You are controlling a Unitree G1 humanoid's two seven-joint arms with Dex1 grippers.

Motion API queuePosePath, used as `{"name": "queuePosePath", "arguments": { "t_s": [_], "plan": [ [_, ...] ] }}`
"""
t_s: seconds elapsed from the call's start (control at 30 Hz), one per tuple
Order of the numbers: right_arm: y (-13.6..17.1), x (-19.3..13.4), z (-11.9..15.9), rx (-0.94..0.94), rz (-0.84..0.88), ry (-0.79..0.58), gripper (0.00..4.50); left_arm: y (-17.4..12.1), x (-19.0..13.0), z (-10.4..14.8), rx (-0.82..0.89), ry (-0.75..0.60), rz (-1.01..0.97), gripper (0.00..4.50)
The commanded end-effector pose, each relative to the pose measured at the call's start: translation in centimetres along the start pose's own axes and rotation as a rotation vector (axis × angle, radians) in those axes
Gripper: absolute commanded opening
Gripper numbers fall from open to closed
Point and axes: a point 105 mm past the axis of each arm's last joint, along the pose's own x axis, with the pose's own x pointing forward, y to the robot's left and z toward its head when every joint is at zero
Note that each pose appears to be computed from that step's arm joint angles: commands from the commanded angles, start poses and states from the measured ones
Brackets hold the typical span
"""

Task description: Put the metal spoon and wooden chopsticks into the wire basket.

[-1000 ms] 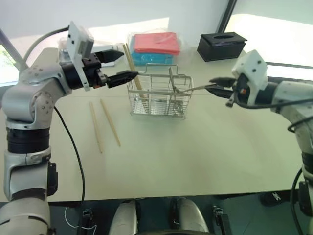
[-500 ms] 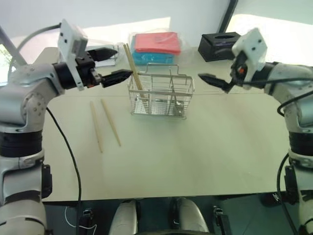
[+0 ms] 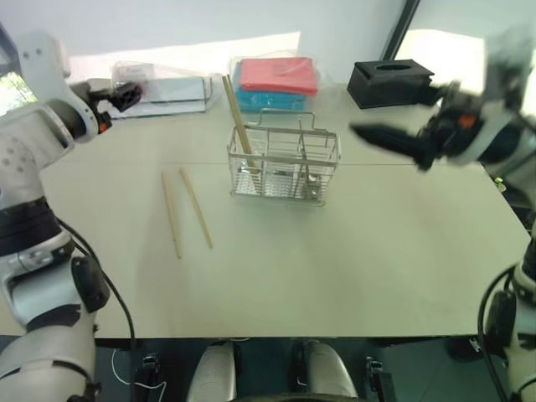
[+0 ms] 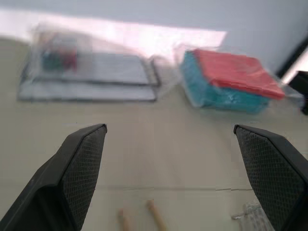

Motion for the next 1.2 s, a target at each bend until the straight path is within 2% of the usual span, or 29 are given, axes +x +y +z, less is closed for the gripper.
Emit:
{"name": "queuePosePath", "arguments": {
  "t_s": [0.03,0.2,0.43,0.63,0.8,1.0,1.2],
  "plan": [
    [2.0,0.2,0.7,-0.068,0.068,-0.006,4.47,1.0,0.8,-1.9,-0.015,0.118,0.092,4.50],
    [3.1,0.7,0.0,-0.032,0.082,-0.012,4.47,2.2,3.1,-5.5,-0.026,0.278,0.204,4.50],
    [4.5,0.8,-0.8,0.011,0.089,-0.016,4.47,1.2,5.8,-8.7,0.000,0.400,0.208,4.50],
    [5.2,0.8,-0.9,0.038,0.083,-0.030,4.47,0.0,7.3,-9.8,0.026,0.424,0.174,4.50],
    [5.1,0.9,-1.1,0.040,0.052,-0.028,4.47,0.9,7.4,-10.6,0.016,0.458,0.240,4.50],
    [4.4,0.6,-1.2,0.053,0.012,-0.029,4.47,1.5,7.5,-10.3,0.035,0.440,0.282,4.50],
    [4.4,0.8,-1.1,0.054,0.006,-0.034,4.47,1.7,7.5,-11.6,0.038,0.479,0.286,4.50]
  ]
}}
